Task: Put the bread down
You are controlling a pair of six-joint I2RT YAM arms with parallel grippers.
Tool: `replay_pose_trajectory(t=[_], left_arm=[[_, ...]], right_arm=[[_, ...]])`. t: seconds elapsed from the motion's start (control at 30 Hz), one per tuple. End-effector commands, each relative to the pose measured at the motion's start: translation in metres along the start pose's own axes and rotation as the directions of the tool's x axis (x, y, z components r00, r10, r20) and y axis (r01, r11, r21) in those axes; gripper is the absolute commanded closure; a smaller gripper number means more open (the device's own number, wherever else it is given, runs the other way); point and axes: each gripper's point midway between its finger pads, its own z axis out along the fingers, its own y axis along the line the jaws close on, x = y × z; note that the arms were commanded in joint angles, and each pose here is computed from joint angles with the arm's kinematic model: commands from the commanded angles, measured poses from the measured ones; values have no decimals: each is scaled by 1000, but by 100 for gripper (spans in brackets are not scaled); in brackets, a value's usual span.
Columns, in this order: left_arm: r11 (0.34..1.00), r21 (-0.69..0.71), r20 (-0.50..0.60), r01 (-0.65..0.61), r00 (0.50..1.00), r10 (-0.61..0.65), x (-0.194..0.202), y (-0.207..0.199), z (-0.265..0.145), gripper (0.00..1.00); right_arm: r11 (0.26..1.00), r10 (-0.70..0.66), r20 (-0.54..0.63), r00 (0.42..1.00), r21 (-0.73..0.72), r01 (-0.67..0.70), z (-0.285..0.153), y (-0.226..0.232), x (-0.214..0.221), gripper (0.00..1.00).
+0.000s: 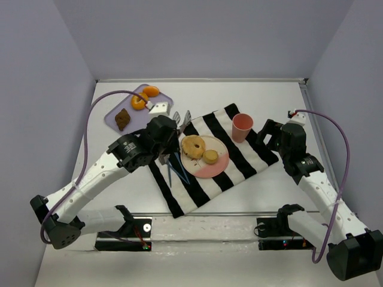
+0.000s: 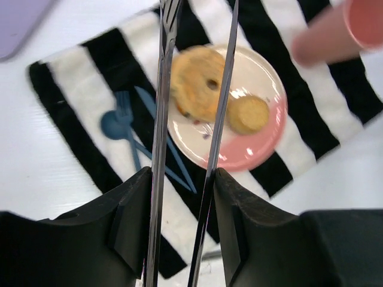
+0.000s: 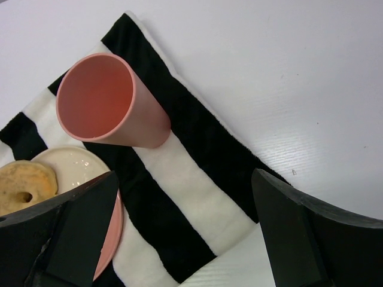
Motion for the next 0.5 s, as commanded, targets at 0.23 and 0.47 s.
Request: replay_pose_trajectory(t=[0.23,0.47], left_arm=[[574,-547,342,609,789,-511,34,197,12,46],[440,-626,331,644,730,-598,76,246,45,47]], right_arm=[[1000,25,52,998,-11,-24,-1,3,-14,2],[1000,23,51,998,-14,-22,-1,3,-13,2]])
